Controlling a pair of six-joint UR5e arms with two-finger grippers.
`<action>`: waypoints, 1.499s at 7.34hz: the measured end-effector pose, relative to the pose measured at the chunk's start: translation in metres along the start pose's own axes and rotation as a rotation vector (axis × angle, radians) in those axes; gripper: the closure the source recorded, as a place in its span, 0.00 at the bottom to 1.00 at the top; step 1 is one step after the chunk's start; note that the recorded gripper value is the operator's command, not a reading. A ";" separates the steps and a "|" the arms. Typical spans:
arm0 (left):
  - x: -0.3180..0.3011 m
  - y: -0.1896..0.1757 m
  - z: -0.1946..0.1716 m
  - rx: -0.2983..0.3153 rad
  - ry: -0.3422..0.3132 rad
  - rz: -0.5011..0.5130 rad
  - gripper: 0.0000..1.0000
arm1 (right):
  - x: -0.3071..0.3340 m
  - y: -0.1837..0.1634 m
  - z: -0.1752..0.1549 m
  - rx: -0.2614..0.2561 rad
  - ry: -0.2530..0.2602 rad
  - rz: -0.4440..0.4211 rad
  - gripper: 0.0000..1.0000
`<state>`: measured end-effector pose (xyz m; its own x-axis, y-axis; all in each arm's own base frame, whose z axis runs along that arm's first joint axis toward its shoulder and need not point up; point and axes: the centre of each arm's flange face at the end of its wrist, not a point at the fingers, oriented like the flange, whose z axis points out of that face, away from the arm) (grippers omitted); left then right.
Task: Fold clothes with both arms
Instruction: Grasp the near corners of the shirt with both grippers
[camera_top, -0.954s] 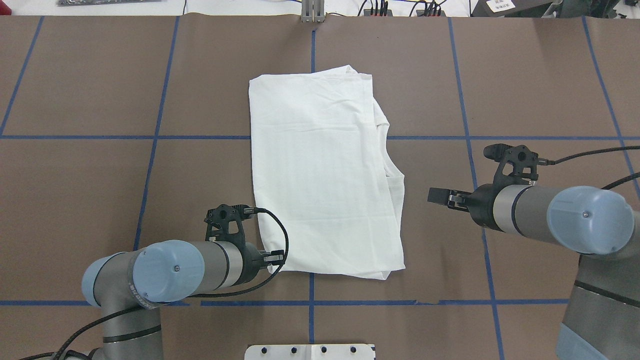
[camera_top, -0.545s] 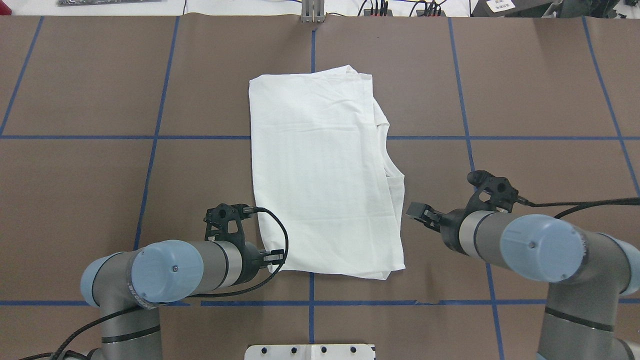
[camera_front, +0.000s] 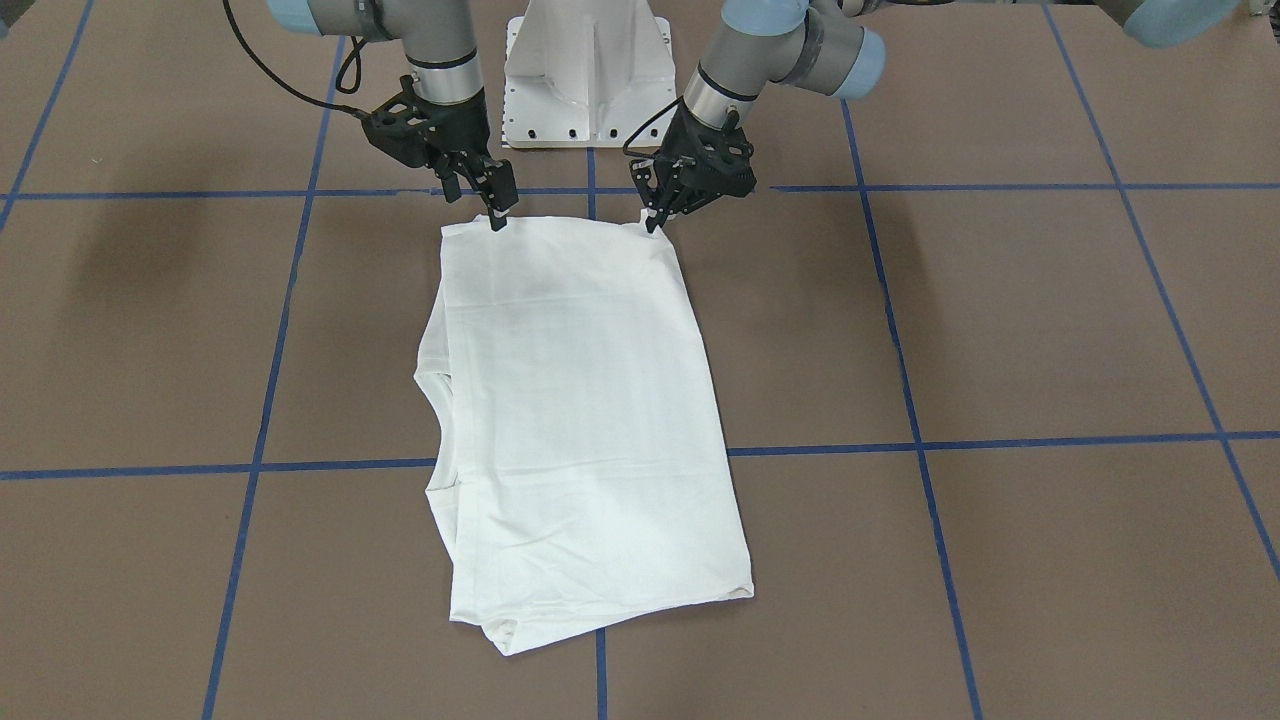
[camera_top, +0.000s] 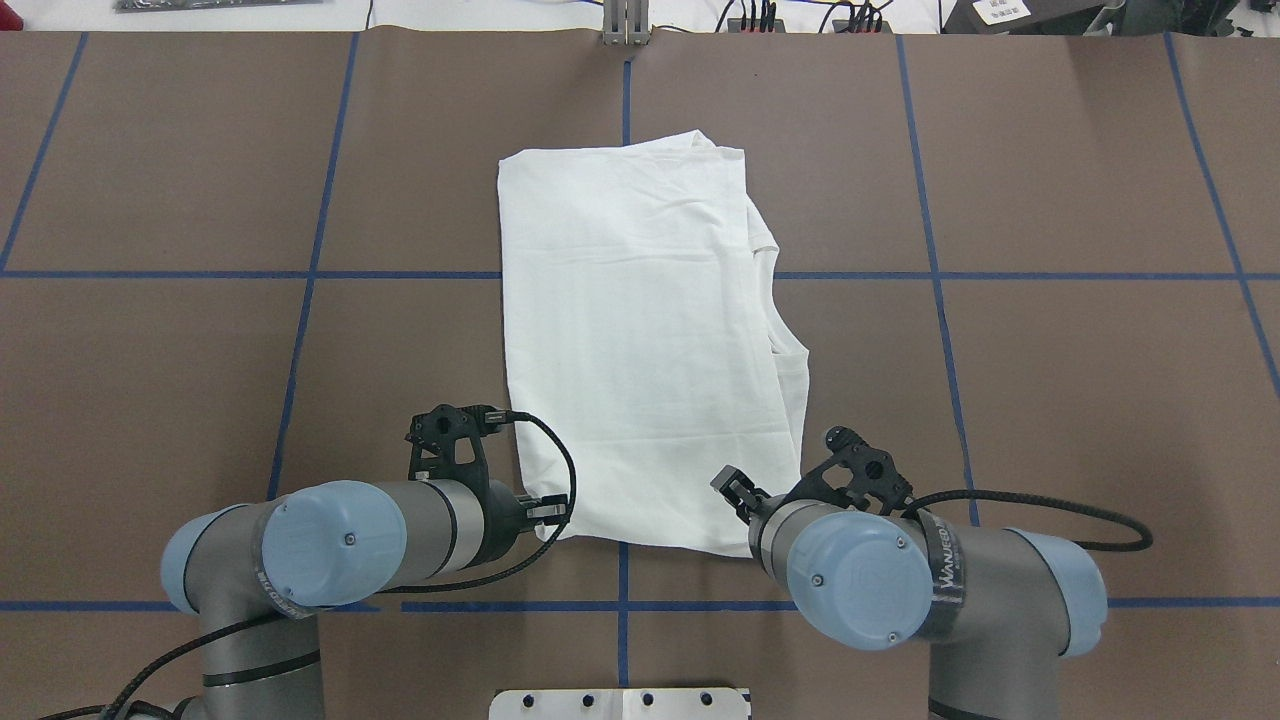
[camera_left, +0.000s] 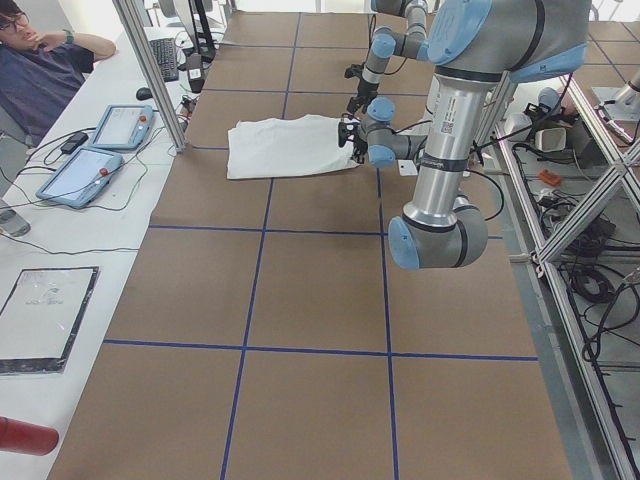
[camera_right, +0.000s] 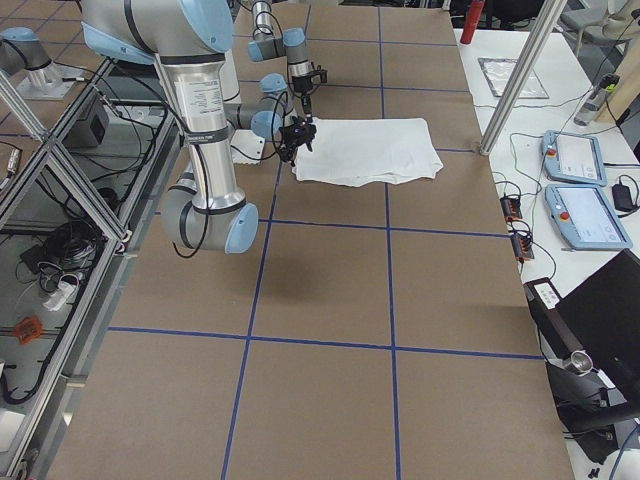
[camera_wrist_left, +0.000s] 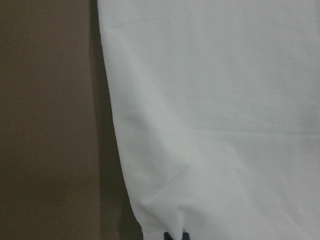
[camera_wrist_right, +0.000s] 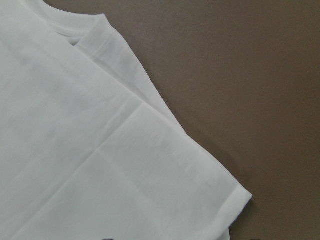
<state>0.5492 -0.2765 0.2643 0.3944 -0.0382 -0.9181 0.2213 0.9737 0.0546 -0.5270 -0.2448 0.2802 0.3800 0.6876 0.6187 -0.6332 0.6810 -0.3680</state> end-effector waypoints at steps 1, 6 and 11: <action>0.001 0.000 -0.002 0.002 0.003 0.000 1.00 | 0.003 0.008 0.007 0.006 0.012 0.028 0.15; 0.006 0.000 -0.011 0.004 0.022 0.000 1.00 | 0.006 0.013 0.021 0.032 0.024 0.067 0.18; 0.007 0.000 -0.014 0.003 0.029 0.002 1.00 | 0.001 0.018 0.030 0.049 0.033 0.064 0.24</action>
<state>0.5396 -0.2734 0.2520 0.3691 -0.0296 -0.9289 0.2235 0.9730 0.0577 -0.5584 -0.2390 0.2955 0.3588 0.7378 0.5717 -0.6887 0.6227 -0.3714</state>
